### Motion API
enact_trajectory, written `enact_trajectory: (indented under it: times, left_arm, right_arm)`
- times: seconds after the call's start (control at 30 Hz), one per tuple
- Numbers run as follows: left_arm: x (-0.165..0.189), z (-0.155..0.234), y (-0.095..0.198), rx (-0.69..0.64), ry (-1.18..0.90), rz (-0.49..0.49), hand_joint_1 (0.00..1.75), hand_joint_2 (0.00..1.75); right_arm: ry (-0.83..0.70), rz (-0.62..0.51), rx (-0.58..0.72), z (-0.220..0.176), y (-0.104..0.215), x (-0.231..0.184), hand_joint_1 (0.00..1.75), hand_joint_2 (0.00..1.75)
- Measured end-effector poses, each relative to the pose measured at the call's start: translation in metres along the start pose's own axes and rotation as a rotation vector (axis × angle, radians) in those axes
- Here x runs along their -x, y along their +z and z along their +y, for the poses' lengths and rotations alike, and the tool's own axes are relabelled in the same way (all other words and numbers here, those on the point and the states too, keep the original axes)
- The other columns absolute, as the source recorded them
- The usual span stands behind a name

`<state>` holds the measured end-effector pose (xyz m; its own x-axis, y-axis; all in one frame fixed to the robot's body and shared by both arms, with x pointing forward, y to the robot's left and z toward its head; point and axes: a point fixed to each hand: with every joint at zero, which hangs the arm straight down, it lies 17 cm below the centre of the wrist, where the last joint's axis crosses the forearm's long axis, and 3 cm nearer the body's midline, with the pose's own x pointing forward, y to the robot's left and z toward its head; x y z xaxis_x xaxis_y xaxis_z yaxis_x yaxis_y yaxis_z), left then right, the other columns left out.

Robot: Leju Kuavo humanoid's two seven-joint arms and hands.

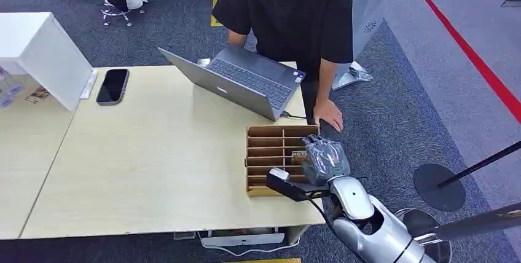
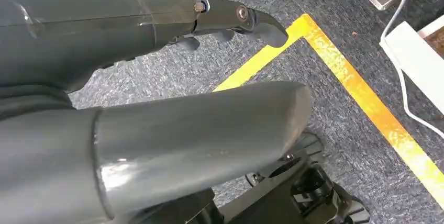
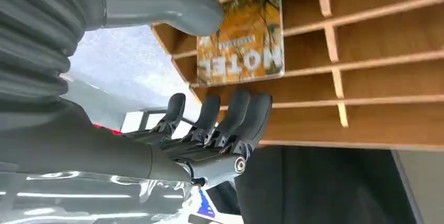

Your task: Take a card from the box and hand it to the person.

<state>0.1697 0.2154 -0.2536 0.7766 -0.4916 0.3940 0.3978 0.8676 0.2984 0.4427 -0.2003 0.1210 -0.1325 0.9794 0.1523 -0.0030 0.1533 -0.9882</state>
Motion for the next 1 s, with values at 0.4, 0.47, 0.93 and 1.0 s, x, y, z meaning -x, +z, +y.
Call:
enact_trajectory:
  times: [0.4, 0.47, 0.93, 1.0]
  left_arm:
    - [-0.0006, 0.0004, -0.0002, -0.001, 0.0, 0.0, 0.0, 0.0]
    - [-0.0005, 0.0004, -0.0002, -0.001, 0.0, 0.0, 0.0, 0.0]
    - [-0.0006, 0.0003, -0.0001, -0.001, 0.0, -0.001, 0.0, 0.0]
    - [-0.0005, 0.0003, -0.0001, -0.001, 0.0, -0.001, 0.0, 0.0]
  right_arm:
    - [0.019, 0.005, 0.001, 0.0037, -0.0059, 0.0012, 0.72, 1.75]
    - [0.024, 0.006, 0.007, 0.0029, -0.0061, 0.0011, 0.72, 1.75]
    - [0.05, -0.003, 0.03, -0.0014, -0.0064, -0.0039, 0.75, 1.75]
    - [0.051, -0.005, 0.036, -0.0035, -0.0063, -0.0054, 0.75, 1.75]
